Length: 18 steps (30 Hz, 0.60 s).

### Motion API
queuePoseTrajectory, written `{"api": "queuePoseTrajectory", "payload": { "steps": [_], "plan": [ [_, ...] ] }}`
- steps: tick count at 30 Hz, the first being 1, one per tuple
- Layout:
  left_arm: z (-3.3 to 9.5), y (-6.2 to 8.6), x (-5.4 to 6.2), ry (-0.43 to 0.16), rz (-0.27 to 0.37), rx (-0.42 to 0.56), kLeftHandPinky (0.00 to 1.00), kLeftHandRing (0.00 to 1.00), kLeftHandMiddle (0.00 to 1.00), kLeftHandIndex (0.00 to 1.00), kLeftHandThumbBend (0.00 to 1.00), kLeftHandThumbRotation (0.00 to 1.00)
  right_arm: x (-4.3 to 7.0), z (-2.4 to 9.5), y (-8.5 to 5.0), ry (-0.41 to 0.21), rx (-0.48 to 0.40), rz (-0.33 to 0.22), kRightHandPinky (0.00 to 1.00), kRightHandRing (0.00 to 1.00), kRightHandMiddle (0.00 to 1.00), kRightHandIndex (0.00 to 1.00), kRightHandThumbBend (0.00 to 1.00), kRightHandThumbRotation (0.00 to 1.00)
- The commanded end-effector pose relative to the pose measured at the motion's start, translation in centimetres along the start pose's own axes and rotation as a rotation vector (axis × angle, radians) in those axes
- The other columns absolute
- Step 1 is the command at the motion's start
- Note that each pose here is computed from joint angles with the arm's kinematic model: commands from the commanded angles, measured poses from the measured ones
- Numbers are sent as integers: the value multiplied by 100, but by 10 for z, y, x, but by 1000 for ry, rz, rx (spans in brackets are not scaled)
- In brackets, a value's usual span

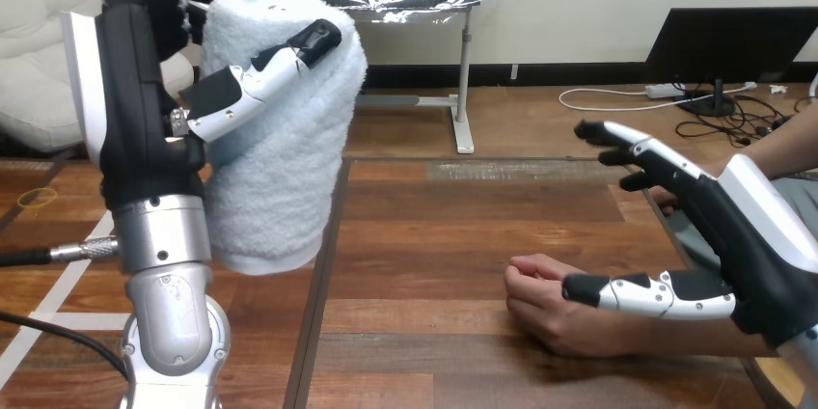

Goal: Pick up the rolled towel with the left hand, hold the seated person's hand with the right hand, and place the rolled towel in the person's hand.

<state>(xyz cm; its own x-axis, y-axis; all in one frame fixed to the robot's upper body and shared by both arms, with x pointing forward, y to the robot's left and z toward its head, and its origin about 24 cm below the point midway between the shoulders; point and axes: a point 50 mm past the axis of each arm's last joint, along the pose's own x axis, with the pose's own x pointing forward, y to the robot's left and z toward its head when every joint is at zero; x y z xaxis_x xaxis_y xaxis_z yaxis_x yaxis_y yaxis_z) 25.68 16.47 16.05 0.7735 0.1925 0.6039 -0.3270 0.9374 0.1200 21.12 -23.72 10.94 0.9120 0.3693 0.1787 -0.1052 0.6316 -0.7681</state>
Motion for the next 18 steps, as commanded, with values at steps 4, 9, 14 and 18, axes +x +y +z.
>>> {"api": "queuePoseTrajectory", "payload": {
  "steps": [4, 9, 14, 18],
  "plan": [
    [7, 1, 7, -68, 15, -55, 25, 30, 37, 41, 61, 0, 13, -5, -25, 4, -108, 16, 80, 86, 89, 89, 94, 46],
    [6, 1, 6, -72, 15, -68, 25, 30, 37, 41, 60, 0, 14, -12, -30, 30, -149, 62, 80, 86, 89, 89, 95, 43],
    [5, 1, 6, -71, 21, -80, 24, 30, 37, 41, 60, 0, 16, -17, -34, 56, -193, 112, 80, 86, 89, 89, 97, 41],
    [5, 1, 5, -70, 25, -90, 24, 30, 37, 41, 60, 0, 17, -21, -36, 90, -219, 157, 81, 87, 89, 89, 99, 42]
  ]
}}
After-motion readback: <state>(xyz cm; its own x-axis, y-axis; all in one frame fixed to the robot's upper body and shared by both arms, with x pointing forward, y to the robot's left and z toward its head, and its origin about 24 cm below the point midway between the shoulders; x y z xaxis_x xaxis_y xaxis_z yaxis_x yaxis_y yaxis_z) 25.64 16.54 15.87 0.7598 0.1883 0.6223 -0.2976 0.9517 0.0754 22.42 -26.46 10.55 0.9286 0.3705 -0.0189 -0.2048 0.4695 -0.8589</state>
